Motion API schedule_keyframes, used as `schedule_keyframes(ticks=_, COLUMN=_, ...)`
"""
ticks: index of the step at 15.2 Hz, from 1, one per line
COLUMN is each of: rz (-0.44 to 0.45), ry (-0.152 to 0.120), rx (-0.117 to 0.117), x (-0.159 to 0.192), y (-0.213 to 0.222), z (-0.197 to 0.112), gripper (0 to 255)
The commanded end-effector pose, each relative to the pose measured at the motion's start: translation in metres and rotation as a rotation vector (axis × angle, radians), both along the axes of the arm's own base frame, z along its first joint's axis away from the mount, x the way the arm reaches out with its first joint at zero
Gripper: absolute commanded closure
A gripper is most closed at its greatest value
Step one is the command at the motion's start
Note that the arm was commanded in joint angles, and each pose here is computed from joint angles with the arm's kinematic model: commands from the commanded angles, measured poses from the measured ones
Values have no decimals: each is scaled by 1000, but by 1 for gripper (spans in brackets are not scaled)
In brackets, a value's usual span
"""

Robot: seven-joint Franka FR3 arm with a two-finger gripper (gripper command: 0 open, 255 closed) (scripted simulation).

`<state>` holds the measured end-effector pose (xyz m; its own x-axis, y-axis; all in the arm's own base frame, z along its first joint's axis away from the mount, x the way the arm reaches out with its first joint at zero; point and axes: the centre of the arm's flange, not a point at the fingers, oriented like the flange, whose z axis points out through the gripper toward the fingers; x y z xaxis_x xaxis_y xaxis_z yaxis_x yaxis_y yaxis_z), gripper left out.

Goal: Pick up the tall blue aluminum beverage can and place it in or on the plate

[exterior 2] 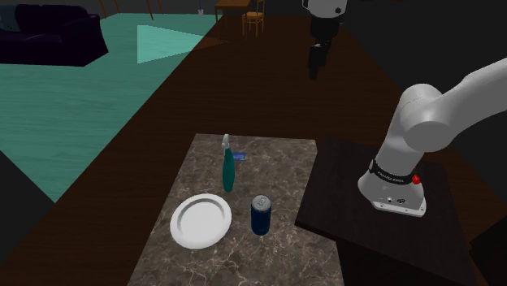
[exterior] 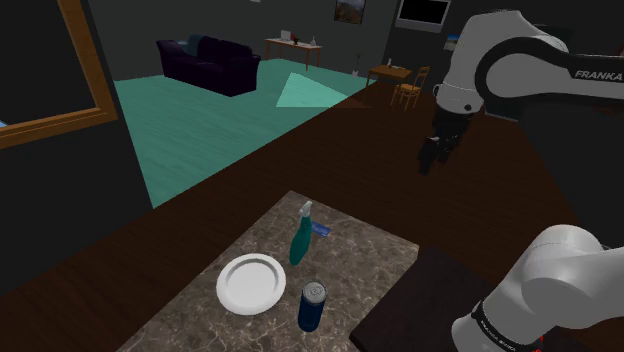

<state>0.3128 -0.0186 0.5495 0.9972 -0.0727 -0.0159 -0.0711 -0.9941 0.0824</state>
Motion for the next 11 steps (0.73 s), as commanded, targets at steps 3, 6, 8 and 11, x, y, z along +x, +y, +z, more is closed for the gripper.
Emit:
schedule_keyframes(ticks=3, rz=10, ry=-1, rx=5, x=3, y=20, z=-16, gripper=0)
schedule_keyframes(ticks=6, rz=25, ry=-3, rx=13, x=7, y=49, z=-41, gripper=0)
schedule_keyframes(ticks=8, rz=35, ry=-4, rx=18, x=10, y=69, z=-57, gripper=0)
schedule_keyframes(ticks=11, rz=50, ry=-6, rx=26, x=14, y=99, z=-81, gripper=0)
